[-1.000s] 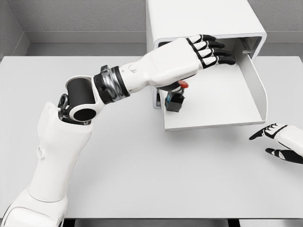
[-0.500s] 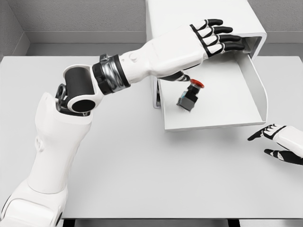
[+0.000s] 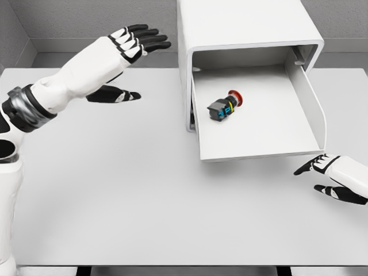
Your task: Slide open multi-storey tabletop storage cabinets and put open load switch and slide close multi-storey tabletop storage cabinets
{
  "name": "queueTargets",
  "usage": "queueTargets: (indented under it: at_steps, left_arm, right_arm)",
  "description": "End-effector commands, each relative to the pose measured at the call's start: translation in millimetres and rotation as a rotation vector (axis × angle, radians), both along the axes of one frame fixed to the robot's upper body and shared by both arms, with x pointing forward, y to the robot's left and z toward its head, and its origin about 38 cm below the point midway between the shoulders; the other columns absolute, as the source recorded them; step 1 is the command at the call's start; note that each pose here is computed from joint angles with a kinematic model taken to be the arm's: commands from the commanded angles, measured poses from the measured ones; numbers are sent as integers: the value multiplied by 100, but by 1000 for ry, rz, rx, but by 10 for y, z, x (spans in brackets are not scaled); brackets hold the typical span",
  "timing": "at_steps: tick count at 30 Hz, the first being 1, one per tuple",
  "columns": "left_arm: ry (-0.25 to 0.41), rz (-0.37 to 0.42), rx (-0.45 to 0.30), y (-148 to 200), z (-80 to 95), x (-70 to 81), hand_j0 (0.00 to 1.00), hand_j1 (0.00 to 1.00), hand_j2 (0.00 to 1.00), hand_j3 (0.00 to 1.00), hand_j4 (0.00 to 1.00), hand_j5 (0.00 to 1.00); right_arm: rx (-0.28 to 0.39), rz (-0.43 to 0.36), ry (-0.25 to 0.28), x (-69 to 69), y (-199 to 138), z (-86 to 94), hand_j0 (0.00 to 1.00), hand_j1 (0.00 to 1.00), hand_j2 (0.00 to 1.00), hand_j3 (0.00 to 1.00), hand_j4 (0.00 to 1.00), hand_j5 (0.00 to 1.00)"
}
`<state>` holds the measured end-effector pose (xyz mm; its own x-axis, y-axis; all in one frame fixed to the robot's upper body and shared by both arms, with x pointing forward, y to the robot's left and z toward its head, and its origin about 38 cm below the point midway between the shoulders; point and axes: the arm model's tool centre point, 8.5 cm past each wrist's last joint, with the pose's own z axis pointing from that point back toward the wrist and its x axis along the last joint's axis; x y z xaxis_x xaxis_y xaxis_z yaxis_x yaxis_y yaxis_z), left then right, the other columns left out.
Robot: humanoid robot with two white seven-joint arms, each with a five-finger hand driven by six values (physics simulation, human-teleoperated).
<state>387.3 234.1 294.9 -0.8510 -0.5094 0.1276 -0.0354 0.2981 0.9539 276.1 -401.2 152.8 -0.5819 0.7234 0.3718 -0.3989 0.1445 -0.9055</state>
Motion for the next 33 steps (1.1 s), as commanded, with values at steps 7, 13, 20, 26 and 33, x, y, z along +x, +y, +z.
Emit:
queueTargets:
  at_steps: [7,13,20,26,33]
  left_arm:
    - [220,405,-71,1530,-742,-430,100,100,100,100,100,100]
    - [328,470,-97,1764,-1088,-458,100,100,100,100,100,100]
    - [337,468,-101,1748,-1128,-473,100,100,100,100,100,100]
    - [337,469,-104,1746,-1132,-474,100,100,100,100,100,100]
    - [459,509,-141,1882,-1537,-512,100,100,100,100,100,100]
  right_arm:
    - [4,-1,-8,27,0,31,69,69,69,69,69,69]
    - [4,-6,-14,51,-13,44,70,70,70,70,70,70]
    - [34,-3,-19,50,67,3,72,72,72,72,72,72]
    - [52,-5,-50,125,112,46,72,72,72,72,72,72]
    - [62,13,-58,271,198,24,72,72,72,72,72,72]
